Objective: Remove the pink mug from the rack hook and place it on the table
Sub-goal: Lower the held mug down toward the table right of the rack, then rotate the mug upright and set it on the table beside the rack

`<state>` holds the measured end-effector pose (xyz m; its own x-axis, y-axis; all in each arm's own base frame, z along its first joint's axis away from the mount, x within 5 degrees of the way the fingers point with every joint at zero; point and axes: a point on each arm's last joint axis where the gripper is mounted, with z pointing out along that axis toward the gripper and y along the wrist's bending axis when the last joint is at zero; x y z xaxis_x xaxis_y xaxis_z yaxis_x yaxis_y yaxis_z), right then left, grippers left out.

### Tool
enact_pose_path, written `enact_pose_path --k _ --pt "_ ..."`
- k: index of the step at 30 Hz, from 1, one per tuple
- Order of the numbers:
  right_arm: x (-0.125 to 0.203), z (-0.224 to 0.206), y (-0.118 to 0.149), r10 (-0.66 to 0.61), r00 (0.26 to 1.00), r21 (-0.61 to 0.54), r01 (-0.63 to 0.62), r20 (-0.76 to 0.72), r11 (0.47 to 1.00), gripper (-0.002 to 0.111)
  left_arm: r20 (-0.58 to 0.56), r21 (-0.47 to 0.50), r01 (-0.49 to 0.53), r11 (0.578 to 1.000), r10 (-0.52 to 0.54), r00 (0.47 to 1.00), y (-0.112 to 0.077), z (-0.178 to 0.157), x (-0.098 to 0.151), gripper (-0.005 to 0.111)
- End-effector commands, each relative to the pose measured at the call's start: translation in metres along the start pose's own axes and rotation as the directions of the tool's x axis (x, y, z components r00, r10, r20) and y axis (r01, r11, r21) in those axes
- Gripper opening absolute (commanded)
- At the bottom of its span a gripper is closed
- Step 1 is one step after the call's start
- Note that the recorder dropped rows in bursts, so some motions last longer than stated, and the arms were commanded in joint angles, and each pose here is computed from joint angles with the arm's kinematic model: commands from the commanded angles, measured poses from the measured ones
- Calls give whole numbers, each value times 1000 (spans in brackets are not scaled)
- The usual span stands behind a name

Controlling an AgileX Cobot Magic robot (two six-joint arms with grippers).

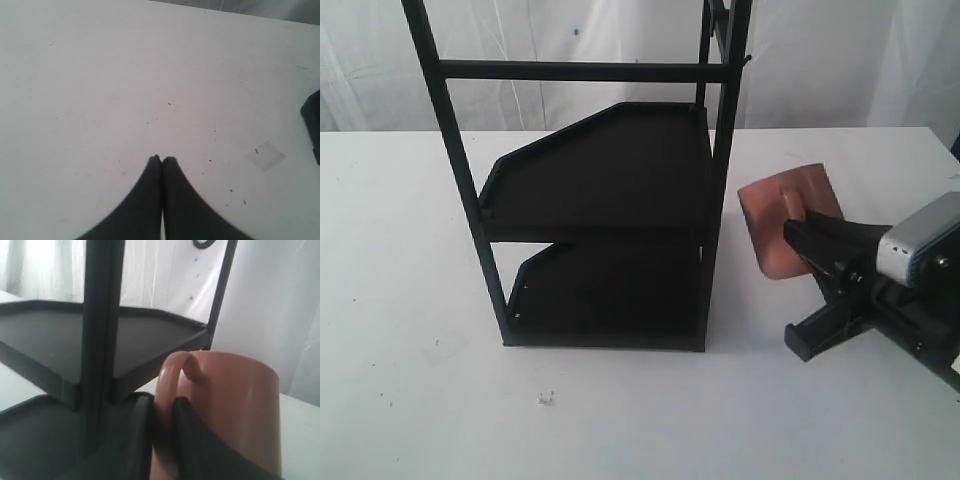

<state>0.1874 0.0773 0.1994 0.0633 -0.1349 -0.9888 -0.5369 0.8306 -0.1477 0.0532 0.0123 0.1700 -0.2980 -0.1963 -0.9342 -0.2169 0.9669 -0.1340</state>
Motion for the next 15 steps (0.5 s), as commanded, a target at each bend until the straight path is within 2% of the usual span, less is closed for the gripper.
enact_pose_path --k 1,4,7,15 --pt "6 7 -6 -60 996 71 55 70 996 13 0 6 -4 1000 4 1000 0 0 1 0" --pt "20 11 -5 -56 998 47 55 5 997 8 0 6 -4 1000 4 1000 0 0 1 0" --pt "31 18 -6 -109 993 43 111 -41 993 0 0 6 -4 1000 4 1000 0 0 1 0" --pt "47 43 -11 -103 991 24 105 -84 994 0 0 6 -4 1000 4 1000 0 0 1 0"
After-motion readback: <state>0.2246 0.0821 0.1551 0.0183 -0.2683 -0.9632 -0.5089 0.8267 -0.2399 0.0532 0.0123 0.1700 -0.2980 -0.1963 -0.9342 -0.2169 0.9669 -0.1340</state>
